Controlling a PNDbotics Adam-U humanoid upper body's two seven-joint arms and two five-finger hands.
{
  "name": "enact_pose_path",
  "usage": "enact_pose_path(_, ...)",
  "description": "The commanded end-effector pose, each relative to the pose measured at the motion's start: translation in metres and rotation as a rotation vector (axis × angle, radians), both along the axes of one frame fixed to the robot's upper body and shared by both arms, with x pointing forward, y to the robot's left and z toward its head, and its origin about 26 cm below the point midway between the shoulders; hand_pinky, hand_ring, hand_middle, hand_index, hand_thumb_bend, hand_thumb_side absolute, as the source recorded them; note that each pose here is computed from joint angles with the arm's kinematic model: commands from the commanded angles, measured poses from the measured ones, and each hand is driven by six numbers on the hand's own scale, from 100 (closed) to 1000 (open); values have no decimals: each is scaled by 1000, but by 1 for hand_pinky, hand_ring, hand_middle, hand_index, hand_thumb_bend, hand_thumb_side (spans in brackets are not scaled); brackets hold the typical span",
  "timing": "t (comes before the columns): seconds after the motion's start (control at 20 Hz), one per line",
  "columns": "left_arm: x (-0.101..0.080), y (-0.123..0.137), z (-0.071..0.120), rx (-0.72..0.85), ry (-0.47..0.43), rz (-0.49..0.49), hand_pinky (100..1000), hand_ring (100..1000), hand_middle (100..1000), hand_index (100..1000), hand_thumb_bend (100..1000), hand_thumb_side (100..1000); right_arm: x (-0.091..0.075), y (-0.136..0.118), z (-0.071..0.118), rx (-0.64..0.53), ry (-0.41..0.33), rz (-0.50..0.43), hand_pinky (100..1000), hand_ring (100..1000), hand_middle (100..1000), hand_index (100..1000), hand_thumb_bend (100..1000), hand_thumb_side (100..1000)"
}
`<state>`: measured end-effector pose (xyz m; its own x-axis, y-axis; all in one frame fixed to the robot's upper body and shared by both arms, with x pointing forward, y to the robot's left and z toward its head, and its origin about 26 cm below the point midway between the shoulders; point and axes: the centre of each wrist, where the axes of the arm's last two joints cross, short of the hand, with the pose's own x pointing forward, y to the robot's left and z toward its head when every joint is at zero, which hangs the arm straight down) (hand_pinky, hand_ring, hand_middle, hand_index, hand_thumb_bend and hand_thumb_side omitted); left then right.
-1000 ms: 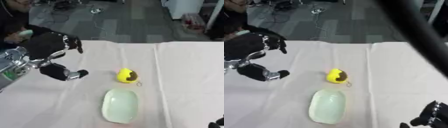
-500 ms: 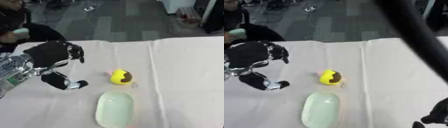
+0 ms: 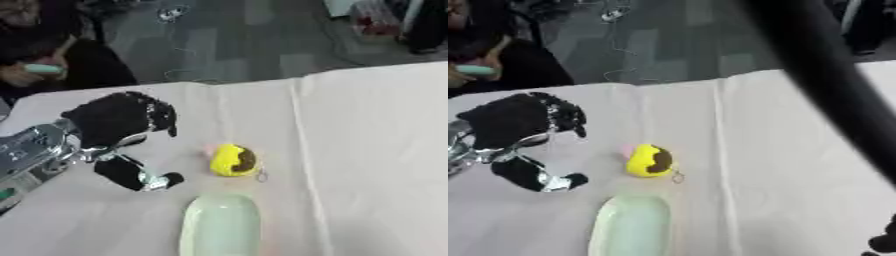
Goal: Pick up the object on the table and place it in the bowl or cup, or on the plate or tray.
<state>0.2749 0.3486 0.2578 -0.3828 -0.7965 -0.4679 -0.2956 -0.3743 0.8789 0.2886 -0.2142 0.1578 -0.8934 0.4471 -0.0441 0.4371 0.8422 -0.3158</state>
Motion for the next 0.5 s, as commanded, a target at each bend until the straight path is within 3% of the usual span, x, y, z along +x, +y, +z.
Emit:
enact_pose_path(0.05,-2,1,14,43,-48,15,676,728,701,708,407,888,2,-5,13,192,-289,292,304,315,276,424,278,622)
enact_pose_path(0.15,-2,1,15,51,-55,28,678,731,701,708,432,863,4,-8,20,199,-303,300,304,316,281,432,250,637)
enact_pose_path(0.5,-1,2,19,108,-107,43,689,753,704,705,440,859,11,-22,43,228,-355,303,307,317,287,443,284,634)
